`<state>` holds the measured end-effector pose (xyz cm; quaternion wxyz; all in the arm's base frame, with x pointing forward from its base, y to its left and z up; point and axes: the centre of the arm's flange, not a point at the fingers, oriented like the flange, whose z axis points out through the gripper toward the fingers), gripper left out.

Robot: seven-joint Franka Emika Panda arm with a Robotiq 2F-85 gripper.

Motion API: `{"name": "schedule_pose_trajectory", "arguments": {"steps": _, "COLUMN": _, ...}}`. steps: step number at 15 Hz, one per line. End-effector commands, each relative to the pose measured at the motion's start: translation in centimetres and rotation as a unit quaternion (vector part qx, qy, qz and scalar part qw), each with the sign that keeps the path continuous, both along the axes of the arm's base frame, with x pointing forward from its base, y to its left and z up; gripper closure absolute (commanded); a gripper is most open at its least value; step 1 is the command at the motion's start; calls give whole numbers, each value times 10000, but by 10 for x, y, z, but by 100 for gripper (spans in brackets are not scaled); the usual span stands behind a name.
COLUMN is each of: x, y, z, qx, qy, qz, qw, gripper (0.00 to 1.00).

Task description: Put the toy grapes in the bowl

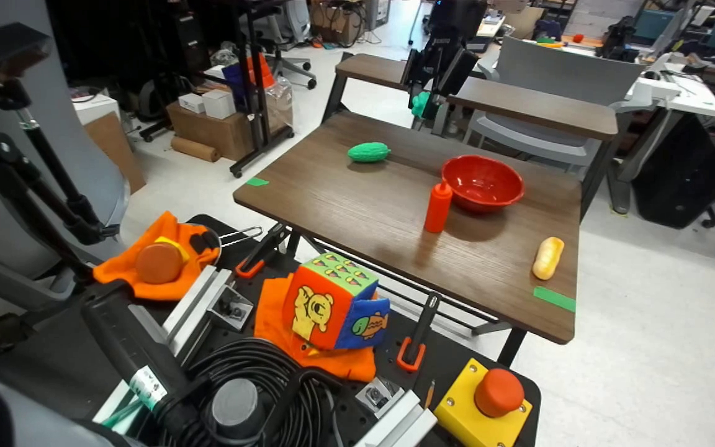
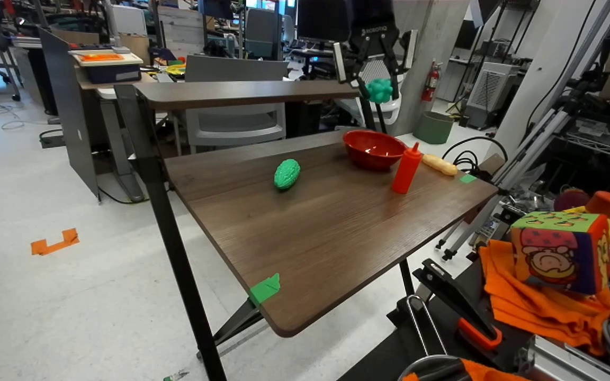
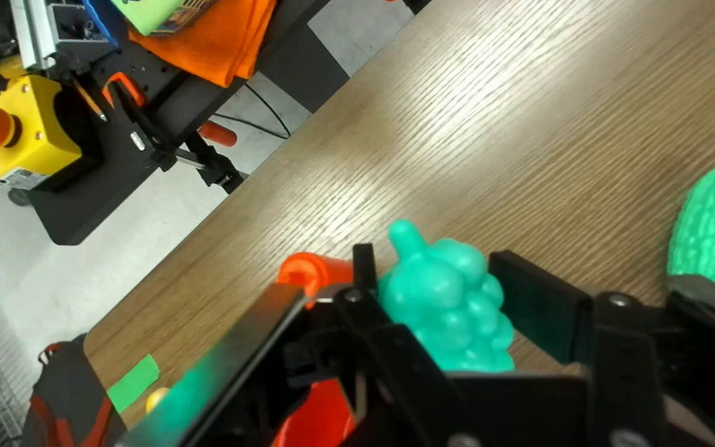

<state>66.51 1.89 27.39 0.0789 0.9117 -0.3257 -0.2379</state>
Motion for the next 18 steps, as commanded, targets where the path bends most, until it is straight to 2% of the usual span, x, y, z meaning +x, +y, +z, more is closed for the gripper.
{"name": "schedule_pose_trajectory", "arguments": {"steps": 1, "x": 49, "y": -52, "z": -11, "qx": 149, "qy": 303, "qz": -687, "qw": 9971, "gripper": 76}}
{"name": "schedule_pose_trajectory", "arguments": {"steps": 6, "x": 71, "y": -94, "z": -48, "qx": -45, "qy": 502, "qz": -1426, "qw": 9885, "gripper": 76}}
{"name": "schedule_pose_trajectory", "arguments": {"steps": 12, "x": 90, "y": -101, "z": -94, "qx": -486, "qy": 661, "qz": -2040, "qw": 9755, "gripper": 76}}
{"name": "schedule_pose_trajectory", "arguments": {"steps": 15, "x": 95, "y": -106, "z": -113, "qx": -664, "qy": 914, "qz": -2300, "qw": 9666, "gripper": 76}}
{"name": "schedule_pose_trajectory", "arguments": {"steps": 18, "x": 96, "y": -114, "z": -126, "qx": -676, "qy": 1260, "qz": -2466, "qw": 9585, "gripper": 76}}
